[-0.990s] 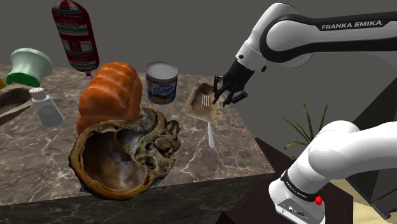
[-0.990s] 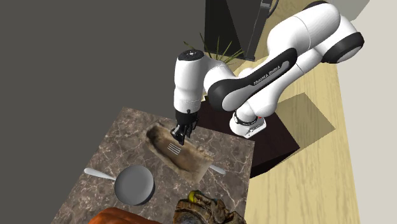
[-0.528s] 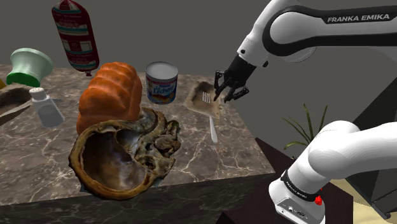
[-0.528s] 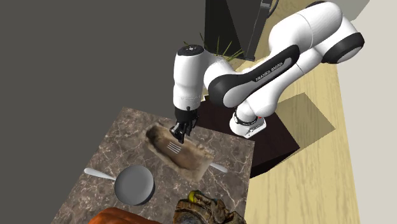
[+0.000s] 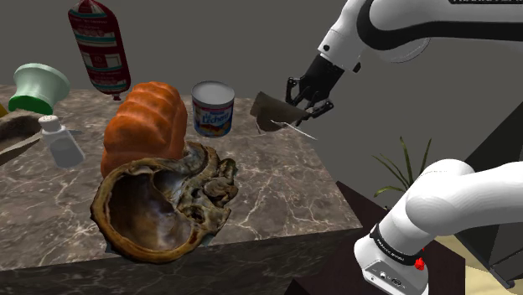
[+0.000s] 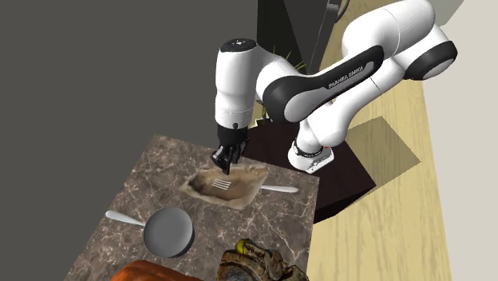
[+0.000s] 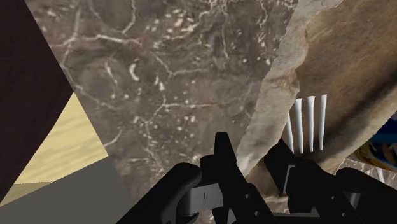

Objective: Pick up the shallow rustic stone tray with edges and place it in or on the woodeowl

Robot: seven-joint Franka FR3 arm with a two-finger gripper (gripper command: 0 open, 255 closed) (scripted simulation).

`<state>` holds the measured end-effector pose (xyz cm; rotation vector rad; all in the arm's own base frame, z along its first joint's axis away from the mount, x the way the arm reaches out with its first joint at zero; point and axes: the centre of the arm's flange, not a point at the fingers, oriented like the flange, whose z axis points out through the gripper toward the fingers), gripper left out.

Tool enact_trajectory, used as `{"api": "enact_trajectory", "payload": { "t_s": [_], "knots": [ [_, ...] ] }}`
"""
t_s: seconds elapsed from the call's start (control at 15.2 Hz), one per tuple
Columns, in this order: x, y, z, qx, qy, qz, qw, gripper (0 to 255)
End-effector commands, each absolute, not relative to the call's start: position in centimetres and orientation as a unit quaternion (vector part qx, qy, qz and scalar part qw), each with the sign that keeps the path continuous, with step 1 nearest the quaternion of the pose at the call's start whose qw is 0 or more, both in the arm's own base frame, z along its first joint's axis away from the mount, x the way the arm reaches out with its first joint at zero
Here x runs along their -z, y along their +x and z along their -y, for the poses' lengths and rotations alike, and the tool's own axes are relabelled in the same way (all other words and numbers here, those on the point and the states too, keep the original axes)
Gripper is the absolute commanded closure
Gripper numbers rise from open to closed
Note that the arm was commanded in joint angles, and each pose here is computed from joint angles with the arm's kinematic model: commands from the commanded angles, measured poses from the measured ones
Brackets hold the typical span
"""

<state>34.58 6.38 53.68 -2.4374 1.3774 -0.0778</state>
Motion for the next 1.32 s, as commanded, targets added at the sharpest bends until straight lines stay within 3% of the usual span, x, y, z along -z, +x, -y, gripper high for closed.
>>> {"api": "enact_trajectory", "payload": {
  "t_s": [0.0, 1.25],
  "knots": [
    [-54.7, 34.6, -6.4, 0.027, -0.858, -0.485, 0.17, 255],
    [-64.7, 34.6, -6.4, 0.027, -0.858, -0.485, 0.17, 255]
  ]
}}
